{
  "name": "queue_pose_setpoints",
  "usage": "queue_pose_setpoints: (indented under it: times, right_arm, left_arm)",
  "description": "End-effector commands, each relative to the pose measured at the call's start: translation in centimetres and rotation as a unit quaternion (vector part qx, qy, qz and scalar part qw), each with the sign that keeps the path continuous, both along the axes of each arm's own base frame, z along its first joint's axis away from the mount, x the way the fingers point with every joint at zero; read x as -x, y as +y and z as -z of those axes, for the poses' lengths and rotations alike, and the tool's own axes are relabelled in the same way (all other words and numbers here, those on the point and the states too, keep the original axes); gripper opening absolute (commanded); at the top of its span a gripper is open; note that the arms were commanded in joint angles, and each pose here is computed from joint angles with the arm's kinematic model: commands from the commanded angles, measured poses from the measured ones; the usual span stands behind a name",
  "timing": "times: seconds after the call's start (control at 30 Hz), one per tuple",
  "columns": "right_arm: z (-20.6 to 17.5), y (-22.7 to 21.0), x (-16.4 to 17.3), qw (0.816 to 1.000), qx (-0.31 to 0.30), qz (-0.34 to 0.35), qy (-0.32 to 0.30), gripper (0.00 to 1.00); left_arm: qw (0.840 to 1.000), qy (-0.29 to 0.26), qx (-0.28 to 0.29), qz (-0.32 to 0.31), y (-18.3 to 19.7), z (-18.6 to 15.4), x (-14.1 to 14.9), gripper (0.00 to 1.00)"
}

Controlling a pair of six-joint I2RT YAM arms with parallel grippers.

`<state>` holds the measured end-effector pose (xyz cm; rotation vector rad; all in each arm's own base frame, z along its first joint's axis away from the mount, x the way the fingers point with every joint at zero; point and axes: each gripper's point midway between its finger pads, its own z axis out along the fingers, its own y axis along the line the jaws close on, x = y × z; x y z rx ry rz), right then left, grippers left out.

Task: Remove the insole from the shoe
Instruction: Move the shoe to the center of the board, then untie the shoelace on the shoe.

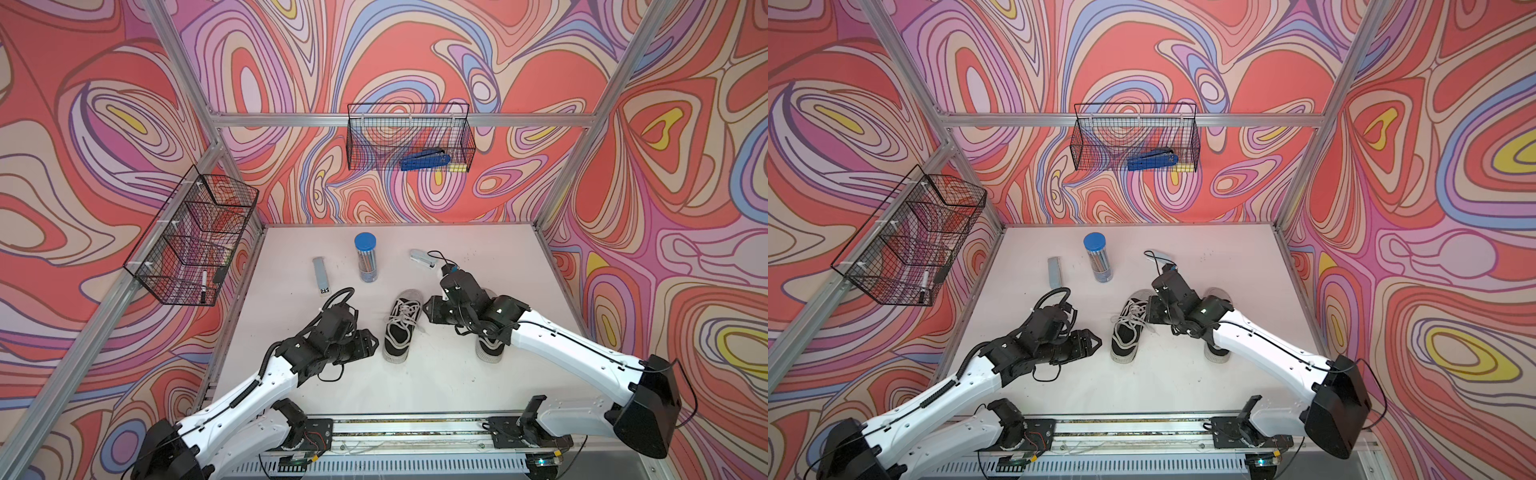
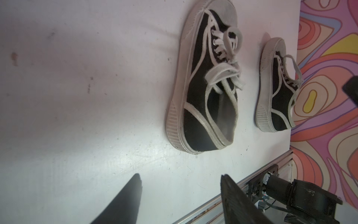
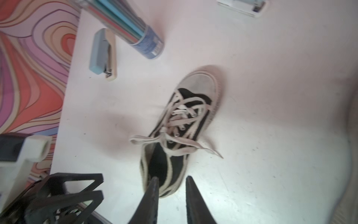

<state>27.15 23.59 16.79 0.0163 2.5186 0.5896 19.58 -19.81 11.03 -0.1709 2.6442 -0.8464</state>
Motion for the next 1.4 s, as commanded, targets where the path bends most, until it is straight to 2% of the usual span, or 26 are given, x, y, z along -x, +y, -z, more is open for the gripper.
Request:
queue_pose_setpoints:
  times: [0.0, 0.13, 0.37, 0.53, 0.7, 0.83, 0.97, 1.1, 1.2, 1.27, 1.37]
  right_arm:
    - [1.9, -0.5, 0.9, 0.999, -0.019, 0.010, 0.040, 0.27]
    - [3.0, 0.1, 0.4, 0.997, -0.054, 0.011, 0.061, 0.26]
    - [4.0, -0.1, 0.4, 0.997, -0.045, 0.009, 0.063, 0.25]
    - [4.0, -0.3, 0.7, 0.997, -0.043, 0.007, 0.063, 0.25]
    - [4.0, -0.5, 0.9, 0.997, -0.040, 0.002, 0.058, 0.24]
    - [2.6, 0.0, 0.1, 0.999, -0.034, -0.028, 0.021, 0.24]
    - [0.2, 1.0, -1.5, 0.994, -0.019, -0.087, -0.069, 0.30]
    - [-1.5, 2.3, -2.4, 0.968, 0.012, -0.178, -0.177, 0.32]
    - [-2.2, 3.7, -2.2, 0.932, 0.041, -0.258, -0.252, 0.32]
    - [-1.8, 4.6, -1.6, 0.894, 0.074, -0.328, -0.296, 0.32]
    - [0.0, 5.2, -0.8, 0.843, 0.119, -0.413, -0.323, 0.32]
  left_arm:
    - [0.998, -0.035, 0.013, 0.041, -2.4, -1.5, -1.2, 0.67]
    - [0.998, -0.039, -0.011, 0.051, -3.2, -1.0, -2.5, 0.63]
    - [0.997, -0.040, -0.032, 0.061, -4.5, 0.1, -4.5, 0.61]
    - [0.997, -0.035, -0.049, 0.057, -5.0, 0.9, -5.6, 0.54]
    - [0.995, -0.031, -0.071, 0.059, -5.0, 2.1, -6.3, 0.43]
    - [0.994, -0.026, -0.086, 0.061, -4.7, 3.1, -6.3, 0.33]
    - [0.993, -0.031, -0.100, 0.050, -4.1, 3.3, -6.6, 0.16]
    - [0.992, -0.038, -0.114, 0.036, -3.3, 3.1, -6.8, 0.01]
    - [0.989, -0.045, -0.137, 0.022, -2.0, 2.9, -6.7, 0.00]
    - [0.987, -0.050, -0.150, 0.011, -0.8, 2.6, -6.6, 0.00]
    - [0.987, -0.056, -0.153, 0.002, 0.9, 2.5, -6.0, 0.00]
